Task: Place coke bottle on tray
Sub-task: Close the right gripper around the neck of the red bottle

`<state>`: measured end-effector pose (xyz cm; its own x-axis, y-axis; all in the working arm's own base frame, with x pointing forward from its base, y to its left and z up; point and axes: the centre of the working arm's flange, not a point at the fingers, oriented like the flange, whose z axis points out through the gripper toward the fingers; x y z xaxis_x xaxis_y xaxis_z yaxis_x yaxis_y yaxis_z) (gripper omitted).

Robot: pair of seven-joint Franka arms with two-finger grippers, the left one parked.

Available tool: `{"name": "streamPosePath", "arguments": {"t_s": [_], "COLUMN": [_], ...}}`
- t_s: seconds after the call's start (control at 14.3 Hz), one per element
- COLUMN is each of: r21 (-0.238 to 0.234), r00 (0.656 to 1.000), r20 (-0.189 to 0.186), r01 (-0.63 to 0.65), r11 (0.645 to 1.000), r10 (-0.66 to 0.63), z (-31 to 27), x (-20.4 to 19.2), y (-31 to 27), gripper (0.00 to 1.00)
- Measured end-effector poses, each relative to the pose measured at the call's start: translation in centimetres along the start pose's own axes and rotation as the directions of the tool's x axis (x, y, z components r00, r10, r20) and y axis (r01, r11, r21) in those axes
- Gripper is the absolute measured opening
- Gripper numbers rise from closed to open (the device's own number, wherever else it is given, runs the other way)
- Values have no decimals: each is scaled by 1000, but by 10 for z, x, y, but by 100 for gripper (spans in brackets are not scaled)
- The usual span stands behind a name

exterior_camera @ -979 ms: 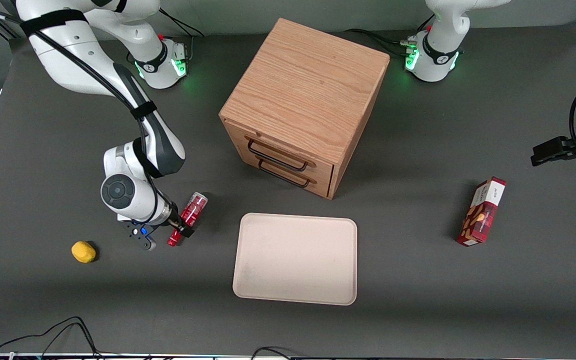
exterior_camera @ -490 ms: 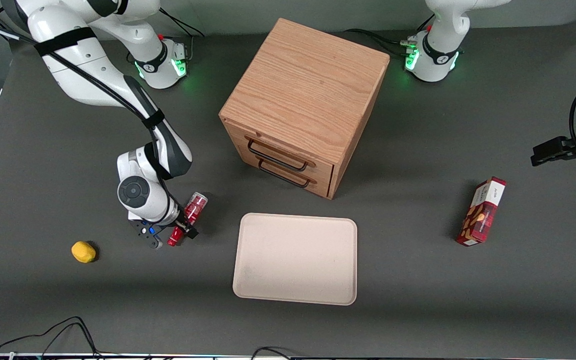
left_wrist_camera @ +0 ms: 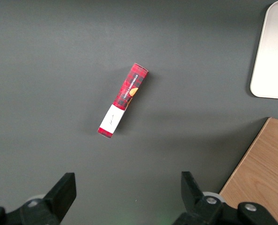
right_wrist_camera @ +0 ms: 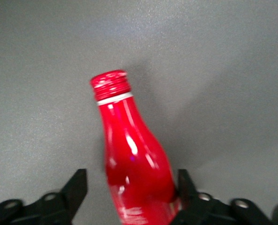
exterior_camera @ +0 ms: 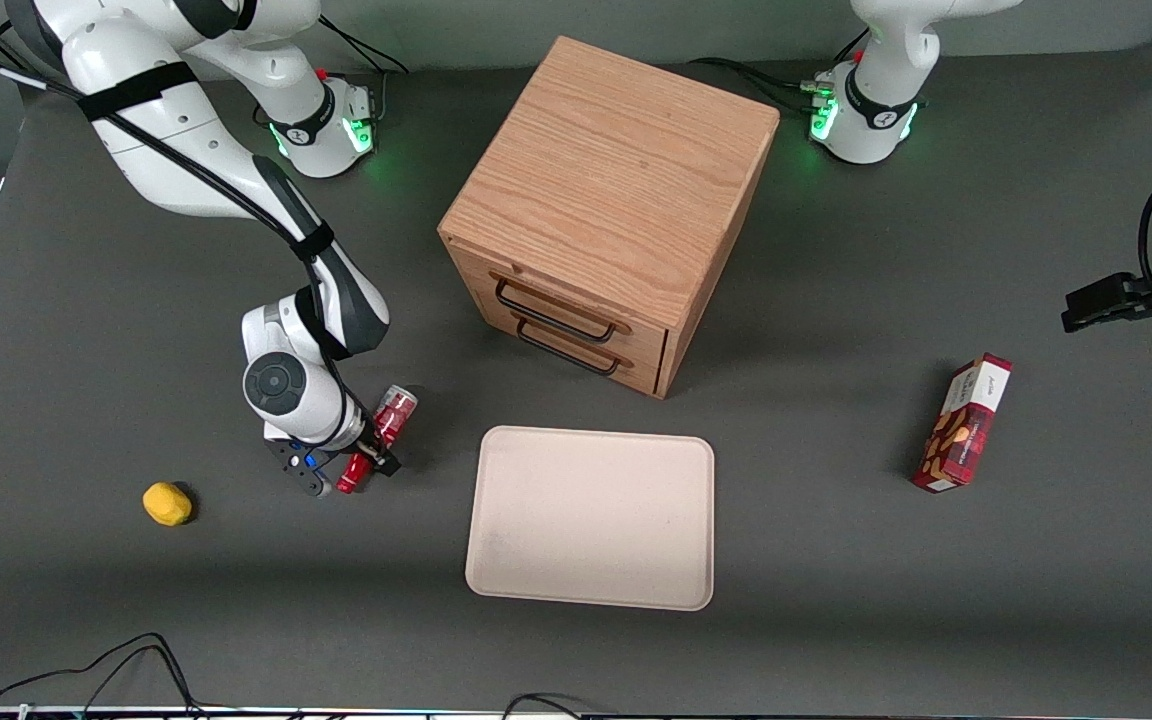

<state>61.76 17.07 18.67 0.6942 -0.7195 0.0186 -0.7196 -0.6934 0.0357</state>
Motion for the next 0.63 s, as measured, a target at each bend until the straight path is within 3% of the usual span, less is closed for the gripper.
{"name": "streamPosePath", "arguments": {"t_s": [0.07, 0.14, 0.63], "r21": [-1, -1, -3], "r00": [1000, 1000, 1000], "r20": [0, -3, -5], "r01": [2, 5, 13], "r11": [1000, 1000, 1000], "r10": [-2, -5, -13], "z": [1, 0, 0], "x": [0, -1, -2], "y": [0, 0, -1], "gripper": [64, 59, 59]}}
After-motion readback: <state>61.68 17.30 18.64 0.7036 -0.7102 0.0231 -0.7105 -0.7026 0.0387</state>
